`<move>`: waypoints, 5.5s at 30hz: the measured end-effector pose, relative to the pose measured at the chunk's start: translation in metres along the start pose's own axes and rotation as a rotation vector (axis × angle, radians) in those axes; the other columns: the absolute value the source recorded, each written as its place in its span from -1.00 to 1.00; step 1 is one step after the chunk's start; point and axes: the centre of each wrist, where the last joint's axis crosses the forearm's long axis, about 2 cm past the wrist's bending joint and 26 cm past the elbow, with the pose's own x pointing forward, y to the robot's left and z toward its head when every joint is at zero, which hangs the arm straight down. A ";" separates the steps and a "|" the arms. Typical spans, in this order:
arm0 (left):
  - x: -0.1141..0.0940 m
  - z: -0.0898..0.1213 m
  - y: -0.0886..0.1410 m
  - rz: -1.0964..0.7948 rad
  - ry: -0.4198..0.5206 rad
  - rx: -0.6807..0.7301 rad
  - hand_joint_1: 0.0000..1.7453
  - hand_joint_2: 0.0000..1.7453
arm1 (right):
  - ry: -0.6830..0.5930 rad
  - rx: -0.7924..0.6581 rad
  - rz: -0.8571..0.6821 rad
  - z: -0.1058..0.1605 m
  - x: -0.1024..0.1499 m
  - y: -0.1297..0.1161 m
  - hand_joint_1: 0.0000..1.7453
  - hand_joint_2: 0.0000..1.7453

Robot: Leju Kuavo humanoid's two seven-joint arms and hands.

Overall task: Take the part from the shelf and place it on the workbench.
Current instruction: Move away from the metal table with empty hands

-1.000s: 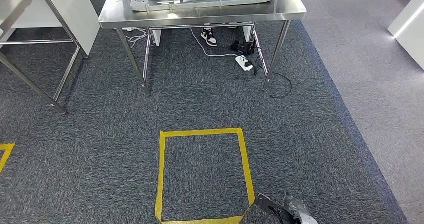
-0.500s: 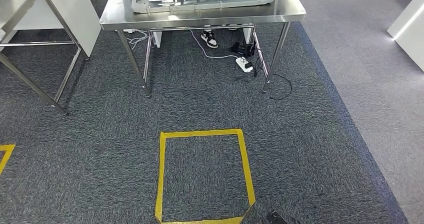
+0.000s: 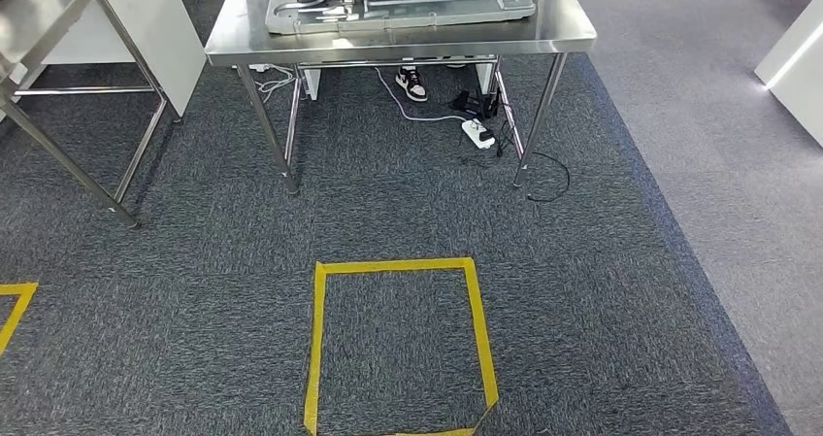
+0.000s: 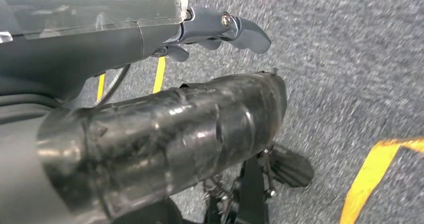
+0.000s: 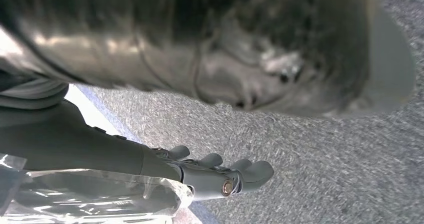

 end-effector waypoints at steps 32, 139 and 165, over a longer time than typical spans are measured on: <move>0.008 -0.005 0.011 -0.025 -0.032 0.015 -1.00 -1.00 | 0.023 -0.097 -0.014 0.002 -0.005 0.003 -1.00 -1.00; 0.016 -0.005 0.006 -0.601 -0.150 -0.169 -1.00 -1.00 | 0.254 -0.170 0.005 -0.001 -0.001 -0.009 -1.00 -1.00; 0.004 -0.004 0.007 -0.640 -0.147 -0.220 -1.00 -1.00 | 0.395 -0.090 0.040 0.026 0.027 0.050 -1.00 -1.00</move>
